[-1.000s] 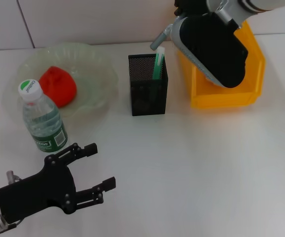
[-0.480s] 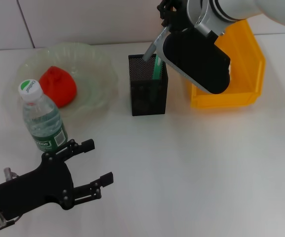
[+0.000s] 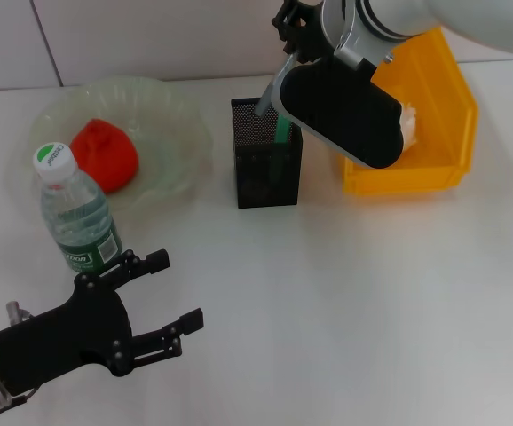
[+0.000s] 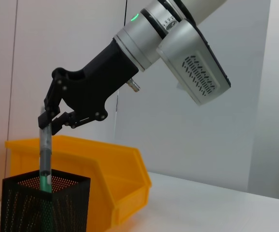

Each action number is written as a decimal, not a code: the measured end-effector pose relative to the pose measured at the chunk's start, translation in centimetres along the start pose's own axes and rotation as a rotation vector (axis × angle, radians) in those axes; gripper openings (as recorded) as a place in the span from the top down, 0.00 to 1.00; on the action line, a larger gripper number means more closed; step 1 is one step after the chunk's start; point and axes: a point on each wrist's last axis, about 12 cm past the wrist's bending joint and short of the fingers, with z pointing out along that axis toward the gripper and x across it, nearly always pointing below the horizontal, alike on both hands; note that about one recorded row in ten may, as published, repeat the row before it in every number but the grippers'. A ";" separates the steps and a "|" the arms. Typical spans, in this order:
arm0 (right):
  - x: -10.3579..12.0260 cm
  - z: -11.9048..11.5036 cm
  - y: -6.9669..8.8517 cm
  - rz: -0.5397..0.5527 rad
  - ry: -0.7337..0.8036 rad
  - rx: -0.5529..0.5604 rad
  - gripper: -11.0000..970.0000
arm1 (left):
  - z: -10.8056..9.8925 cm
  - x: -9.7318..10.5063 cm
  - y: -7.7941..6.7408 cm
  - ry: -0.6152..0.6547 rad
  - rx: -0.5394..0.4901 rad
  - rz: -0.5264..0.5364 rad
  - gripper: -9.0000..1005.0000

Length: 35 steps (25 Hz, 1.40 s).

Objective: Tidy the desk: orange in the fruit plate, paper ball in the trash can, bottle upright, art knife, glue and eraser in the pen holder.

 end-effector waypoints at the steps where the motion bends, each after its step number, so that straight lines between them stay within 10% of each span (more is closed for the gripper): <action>1: 0.0 0.0 0.0 0.000 0.000 0.000 0.76 | 0.0 0.0 0.0 0.000 -0.001 0.000 0.13; 30: -0.8 0.2 -0.5 0.035 -0.014 -0.054 0.69 | -0.1 0.3 -0.2 0.001 -0.006 -0.014 0.13; 35: 0.5 -1.9 -1.2 0.192 -0.029 -0.034 0.42 | -0.1 0.2 -0.2 0.000 -0.004 -0.012 0.13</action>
